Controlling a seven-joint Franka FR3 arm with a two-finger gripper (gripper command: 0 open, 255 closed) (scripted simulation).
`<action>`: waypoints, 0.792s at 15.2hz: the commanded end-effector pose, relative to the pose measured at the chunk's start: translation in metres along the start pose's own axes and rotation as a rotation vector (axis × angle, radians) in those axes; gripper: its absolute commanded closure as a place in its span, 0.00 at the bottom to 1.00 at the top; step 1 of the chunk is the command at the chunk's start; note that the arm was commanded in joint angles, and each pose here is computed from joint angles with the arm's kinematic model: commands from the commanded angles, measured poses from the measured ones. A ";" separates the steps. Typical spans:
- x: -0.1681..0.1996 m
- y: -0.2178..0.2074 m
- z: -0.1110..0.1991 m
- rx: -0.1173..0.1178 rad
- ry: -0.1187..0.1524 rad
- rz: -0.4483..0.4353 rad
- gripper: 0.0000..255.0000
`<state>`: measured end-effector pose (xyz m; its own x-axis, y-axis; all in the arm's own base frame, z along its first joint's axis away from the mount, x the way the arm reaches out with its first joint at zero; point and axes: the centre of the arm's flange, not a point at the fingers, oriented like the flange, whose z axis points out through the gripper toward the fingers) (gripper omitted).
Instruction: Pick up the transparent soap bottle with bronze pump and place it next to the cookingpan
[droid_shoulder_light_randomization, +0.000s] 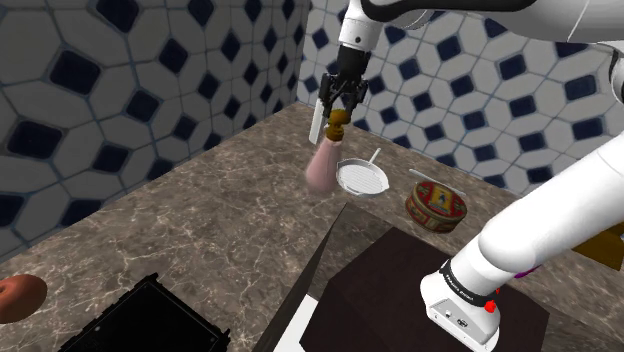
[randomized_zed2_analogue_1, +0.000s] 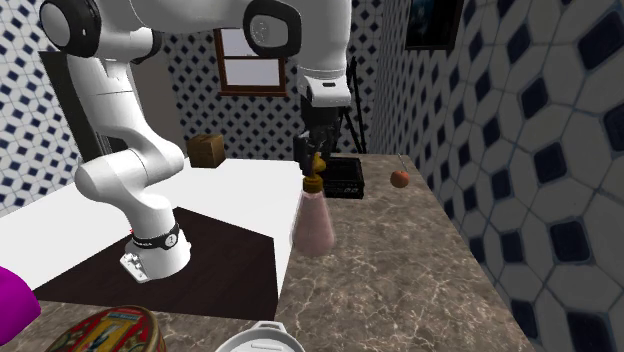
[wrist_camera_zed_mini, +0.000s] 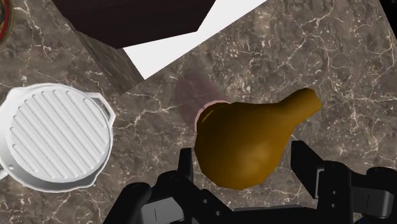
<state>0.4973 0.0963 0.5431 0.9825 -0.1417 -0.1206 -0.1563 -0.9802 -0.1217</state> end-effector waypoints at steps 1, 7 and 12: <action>-0.001 0.027 -0.003 0.001 0.000 -0.002 1.00; 0.006 0.105 -0.014 0.001 0.000 -0.002 1.00; 0.012 0.170 -0.022 0.001 0.000 -0.002 1.00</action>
<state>0.4846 -0.0623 0.5445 0.9826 -0.1415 -0.1206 -0.1562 -0.9801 -0.1226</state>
